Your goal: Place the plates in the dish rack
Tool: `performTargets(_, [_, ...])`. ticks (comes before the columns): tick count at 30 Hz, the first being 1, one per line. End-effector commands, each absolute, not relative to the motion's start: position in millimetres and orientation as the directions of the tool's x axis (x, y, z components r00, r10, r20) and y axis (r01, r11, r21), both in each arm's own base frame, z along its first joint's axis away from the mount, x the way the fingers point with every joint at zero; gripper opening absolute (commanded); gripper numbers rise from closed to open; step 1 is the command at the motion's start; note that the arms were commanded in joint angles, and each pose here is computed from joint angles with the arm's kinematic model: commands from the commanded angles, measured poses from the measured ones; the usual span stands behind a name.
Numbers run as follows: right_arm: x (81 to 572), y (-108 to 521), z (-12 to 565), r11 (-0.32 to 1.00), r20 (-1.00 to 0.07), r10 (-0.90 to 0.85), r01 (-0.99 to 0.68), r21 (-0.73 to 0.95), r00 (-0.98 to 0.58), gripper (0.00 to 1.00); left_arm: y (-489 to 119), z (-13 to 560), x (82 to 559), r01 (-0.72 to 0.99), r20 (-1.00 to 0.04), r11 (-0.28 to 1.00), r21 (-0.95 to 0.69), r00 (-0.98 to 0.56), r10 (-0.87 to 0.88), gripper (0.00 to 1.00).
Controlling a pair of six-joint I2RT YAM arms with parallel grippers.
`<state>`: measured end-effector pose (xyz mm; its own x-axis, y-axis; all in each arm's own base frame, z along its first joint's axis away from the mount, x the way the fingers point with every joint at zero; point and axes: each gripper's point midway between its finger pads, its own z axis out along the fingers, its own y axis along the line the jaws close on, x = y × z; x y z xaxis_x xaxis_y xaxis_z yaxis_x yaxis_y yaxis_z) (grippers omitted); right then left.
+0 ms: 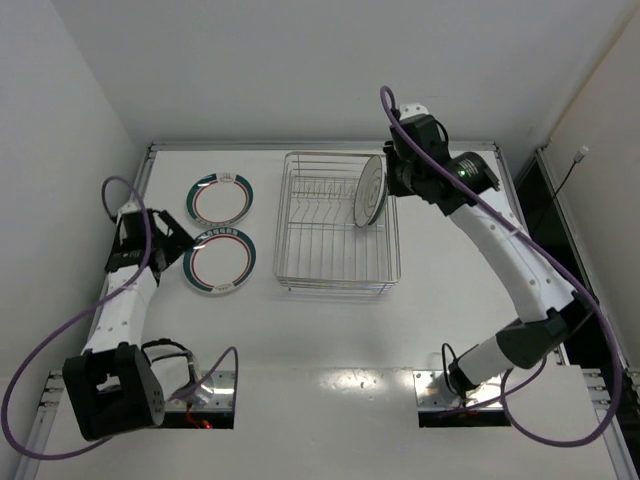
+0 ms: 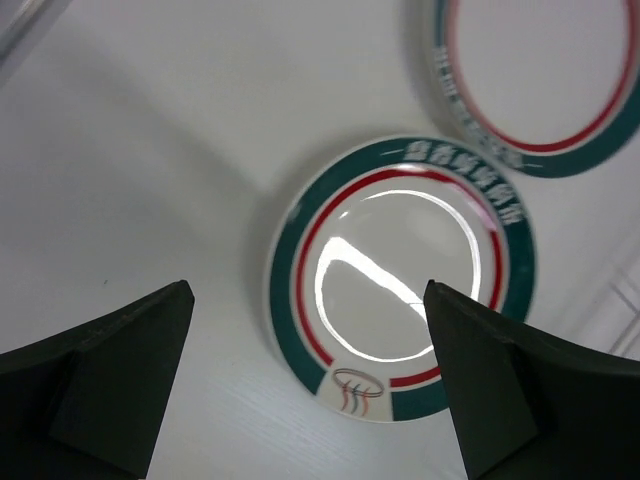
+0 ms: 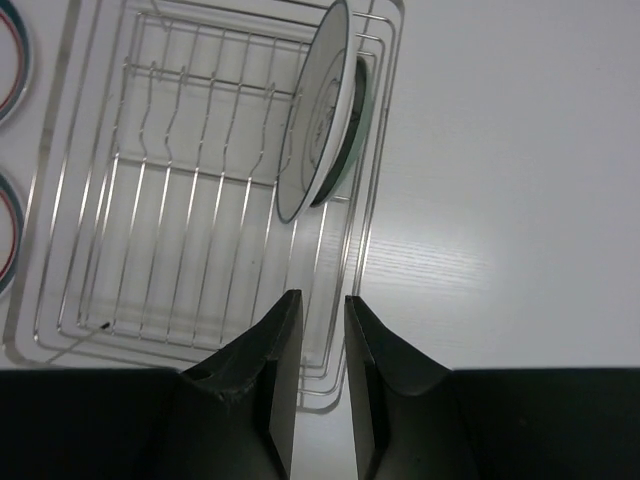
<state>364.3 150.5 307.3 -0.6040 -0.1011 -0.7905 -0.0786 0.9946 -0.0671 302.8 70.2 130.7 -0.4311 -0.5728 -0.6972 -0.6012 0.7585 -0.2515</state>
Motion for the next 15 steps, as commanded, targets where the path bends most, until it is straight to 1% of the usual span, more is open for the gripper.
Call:
performTargets(1, [361.1,169.2,316.0,0.986,-0.828,-0.066,-0.165,0.033,-0.556,0.21,56.6,90.9,278.6,-0.597,-0.508,0.667,-0.445,-0.446,-0.737,1.00])
performTargets(4, [357.1,171.3,306.4,0.983,-0.810,-0.079,-0.182,0.035,-0.581,0.21,54.8,75.8,268.2,-0.583,-0.439,0.614,-0.532,-0.430,-0.789,1.00])
performTargets(9, [350.2,171.0,295.2,0.980,-0.797,-0.087,-0.196,0.040,-0.597,0.21,46.1,70.3,266.5,-0.576,-0.388,0.593,-0.563,-0.450,-0.804,1.00])
performTargets(11, [347.1,165.0,299.2,0.981,-0.804,-0.077,-0.187,0.044,-0.590,0.21,40.3,58.7,264.6,-0.576,-0.352,0.584,-0.572,-0.471,-0.809,1.00])
performTargets(12, [347.1,165.0,299.2,0.981,-0.804,-0.077,-0.187,0.044,-0.590,0.21,41.0,57.7,266.0,-0.575,-0.353,0.584,-0.572,-0.470,-0.809,1.00])
performTargets(15, [347.6,162.4,300.3,0.981,-0.808,-0.067,-0.184,0.052,-0.586,0.21,33.0,43.6,267.8,-0.559,-0.319,0.568,-0.604,-0.484,-0.815,0.92])
